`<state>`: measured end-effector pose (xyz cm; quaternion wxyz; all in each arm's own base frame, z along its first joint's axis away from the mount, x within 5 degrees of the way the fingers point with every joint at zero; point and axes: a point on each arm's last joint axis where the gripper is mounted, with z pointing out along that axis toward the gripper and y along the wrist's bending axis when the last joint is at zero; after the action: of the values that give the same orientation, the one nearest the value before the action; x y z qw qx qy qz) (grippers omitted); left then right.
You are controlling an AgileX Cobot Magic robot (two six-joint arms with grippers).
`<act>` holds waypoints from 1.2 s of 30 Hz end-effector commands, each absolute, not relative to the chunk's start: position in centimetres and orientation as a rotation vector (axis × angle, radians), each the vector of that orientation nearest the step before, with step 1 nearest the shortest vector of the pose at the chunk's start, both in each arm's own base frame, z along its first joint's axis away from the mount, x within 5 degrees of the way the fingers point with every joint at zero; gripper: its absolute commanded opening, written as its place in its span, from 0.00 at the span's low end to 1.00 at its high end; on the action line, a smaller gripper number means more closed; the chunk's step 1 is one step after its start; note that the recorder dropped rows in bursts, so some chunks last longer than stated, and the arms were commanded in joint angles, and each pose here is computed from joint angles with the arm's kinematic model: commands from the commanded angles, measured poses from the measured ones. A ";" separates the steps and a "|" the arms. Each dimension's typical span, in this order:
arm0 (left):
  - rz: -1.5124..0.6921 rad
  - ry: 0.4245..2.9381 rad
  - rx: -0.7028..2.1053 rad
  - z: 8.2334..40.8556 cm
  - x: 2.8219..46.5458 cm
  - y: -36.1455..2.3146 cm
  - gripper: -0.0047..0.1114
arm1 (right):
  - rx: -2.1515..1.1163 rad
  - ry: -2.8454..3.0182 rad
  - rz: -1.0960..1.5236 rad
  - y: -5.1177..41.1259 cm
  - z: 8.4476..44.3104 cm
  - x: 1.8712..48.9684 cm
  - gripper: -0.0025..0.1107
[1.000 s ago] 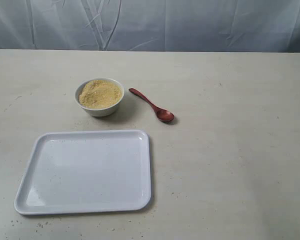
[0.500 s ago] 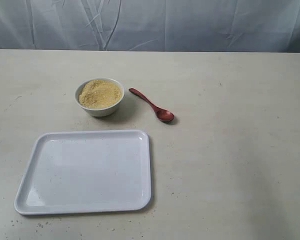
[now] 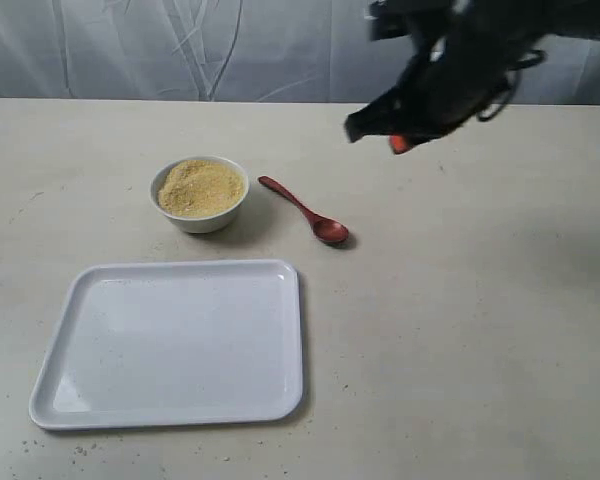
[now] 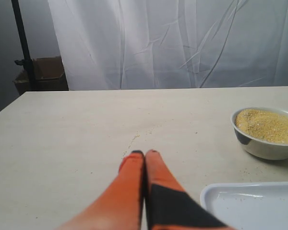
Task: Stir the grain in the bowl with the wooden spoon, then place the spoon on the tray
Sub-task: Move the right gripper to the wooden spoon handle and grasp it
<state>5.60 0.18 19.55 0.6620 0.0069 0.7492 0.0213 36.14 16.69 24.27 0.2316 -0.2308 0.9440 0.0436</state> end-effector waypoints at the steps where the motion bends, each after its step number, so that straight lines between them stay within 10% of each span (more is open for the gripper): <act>1: 0.046 1.688 0.013 19.5 5.6 0.2 0.04 | -0.913 2.681 0.108 21.6 21.5 39.3 0.01; 8: 0.046 1.688 0.013 19.5 5.6 0.2 0.04 | -0.977 2.700 0.288 25.6 18.4 43.6 0.02; 15: 0.046 1.688 0.013 19.5 5.6 0.2 0.04 | -1.104 2.534 0.264 28.9 16.7 44.4 0.33; 36: 0.046 1.688 0.013 19.5 5.6 0.2 0.04 | -1.166 2.494 0.097 29.3 11.8 45.3 0.33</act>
<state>5.60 0.18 19.55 0.6620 0.0069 0.7492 0.0213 45.16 29.44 11.81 0.1895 -0.4152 0.8890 0.0372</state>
